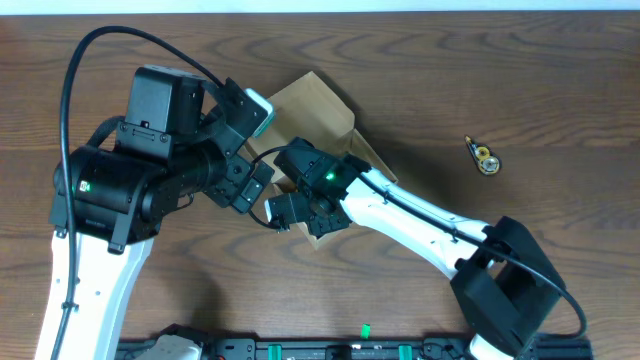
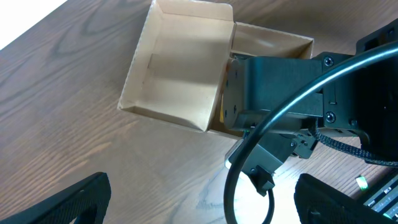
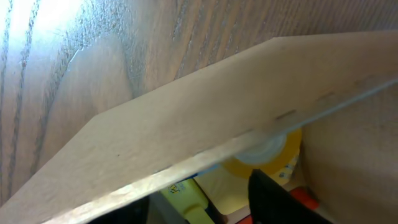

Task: Pack container
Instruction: 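Lower the staples box into the box near the highlighter and release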

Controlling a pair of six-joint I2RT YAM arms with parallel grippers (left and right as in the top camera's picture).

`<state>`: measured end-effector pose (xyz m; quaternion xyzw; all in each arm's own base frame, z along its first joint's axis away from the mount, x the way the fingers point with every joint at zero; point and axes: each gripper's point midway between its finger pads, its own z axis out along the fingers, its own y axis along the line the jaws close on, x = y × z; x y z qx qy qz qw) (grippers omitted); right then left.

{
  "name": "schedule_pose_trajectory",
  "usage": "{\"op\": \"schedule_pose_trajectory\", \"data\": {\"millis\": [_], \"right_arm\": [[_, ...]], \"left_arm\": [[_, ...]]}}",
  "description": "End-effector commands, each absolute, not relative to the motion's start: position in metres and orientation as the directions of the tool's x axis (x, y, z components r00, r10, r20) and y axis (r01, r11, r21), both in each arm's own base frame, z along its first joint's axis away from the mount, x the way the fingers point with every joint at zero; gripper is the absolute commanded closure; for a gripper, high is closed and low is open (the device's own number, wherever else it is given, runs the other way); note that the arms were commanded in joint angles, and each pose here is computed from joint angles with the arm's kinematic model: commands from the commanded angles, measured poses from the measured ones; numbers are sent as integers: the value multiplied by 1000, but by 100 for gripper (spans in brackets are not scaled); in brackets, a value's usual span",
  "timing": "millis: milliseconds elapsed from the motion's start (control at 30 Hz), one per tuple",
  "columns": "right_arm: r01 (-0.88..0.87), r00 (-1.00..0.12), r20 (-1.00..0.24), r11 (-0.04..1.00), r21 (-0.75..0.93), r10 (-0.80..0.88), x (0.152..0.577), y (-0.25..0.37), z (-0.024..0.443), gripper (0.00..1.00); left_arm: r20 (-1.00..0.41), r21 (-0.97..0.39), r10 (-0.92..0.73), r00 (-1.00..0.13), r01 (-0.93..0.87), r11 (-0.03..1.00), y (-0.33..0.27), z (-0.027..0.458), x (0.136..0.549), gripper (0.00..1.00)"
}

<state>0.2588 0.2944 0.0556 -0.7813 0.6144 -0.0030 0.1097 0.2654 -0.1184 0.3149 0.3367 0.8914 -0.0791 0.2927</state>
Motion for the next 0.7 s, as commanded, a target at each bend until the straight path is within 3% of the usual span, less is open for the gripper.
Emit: {"op": "schedule_pose_trajectory", "data": {"millis": [0, 367, 533, 667], "right_arm": [[-953, 261, -139, -232, -195, -955, 256, 298, 65, 46], [-965, 190, -181, -150, -215, -965, 257, 299, 81, 43], [-956, 196, -211, -139, -260, -958, 255, 294, 110, 30], [-942, 187, -180, -124, -313, -966, 260, 283, 125, 24]], "left_arm": [[-583, 69, 557, -592, 647, 760, -117, 320, 266, 5], [-583, 69, 557, -592, 647, 760, -117, 320, 266, 5], [-583, 69, 557, -592, 647, 760, -117, 320, 266, 5], [-583, 69, 557, -592, 647, 760, -117, 320, 266, 5]]}}
